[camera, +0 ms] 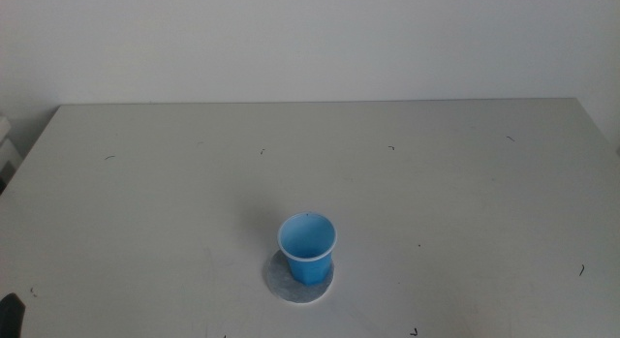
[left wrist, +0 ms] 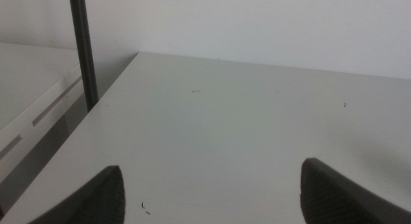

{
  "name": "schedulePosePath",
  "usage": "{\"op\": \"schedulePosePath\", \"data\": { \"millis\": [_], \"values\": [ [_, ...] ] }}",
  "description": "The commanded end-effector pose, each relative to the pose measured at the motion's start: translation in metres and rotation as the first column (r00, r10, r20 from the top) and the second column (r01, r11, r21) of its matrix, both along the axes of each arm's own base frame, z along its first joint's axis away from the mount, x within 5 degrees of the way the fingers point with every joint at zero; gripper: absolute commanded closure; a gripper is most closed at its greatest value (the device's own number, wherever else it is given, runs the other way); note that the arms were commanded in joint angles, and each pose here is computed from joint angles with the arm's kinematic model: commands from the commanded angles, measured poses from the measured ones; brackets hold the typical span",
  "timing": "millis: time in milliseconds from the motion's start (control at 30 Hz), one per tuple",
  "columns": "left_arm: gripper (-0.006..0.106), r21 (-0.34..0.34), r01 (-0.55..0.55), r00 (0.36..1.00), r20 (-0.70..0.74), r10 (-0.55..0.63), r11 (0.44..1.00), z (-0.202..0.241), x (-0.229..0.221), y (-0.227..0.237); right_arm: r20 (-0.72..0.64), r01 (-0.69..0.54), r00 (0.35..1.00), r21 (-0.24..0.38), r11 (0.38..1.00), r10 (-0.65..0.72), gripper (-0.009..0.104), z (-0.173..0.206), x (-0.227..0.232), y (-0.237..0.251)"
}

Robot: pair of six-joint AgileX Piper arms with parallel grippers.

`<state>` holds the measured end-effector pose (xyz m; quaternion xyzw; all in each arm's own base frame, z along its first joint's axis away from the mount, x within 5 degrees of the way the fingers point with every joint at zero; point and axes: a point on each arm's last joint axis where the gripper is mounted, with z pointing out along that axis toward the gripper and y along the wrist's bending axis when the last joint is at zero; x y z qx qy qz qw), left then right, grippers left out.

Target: Place an empty cup on a cup mat.

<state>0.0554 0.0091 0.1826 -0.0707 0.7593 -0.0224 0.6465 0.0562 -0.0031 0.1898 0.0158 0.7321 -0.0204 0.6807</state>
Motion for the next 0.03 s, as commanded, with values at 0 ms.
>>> {"op": "schedulePosePath", "data": {
  "millis": [0],
  "values": [
    [-0.005, -0.005, 0.035, 0.997, 0.072, -0.035, 0.999, 0.0070, -0.0001, -0.0032, 0.108, -0.003, 0.994, -0.023, 1.000, 0.005, 0.001, 0.0121, -0.0017, 0.0004]
  ]
}}
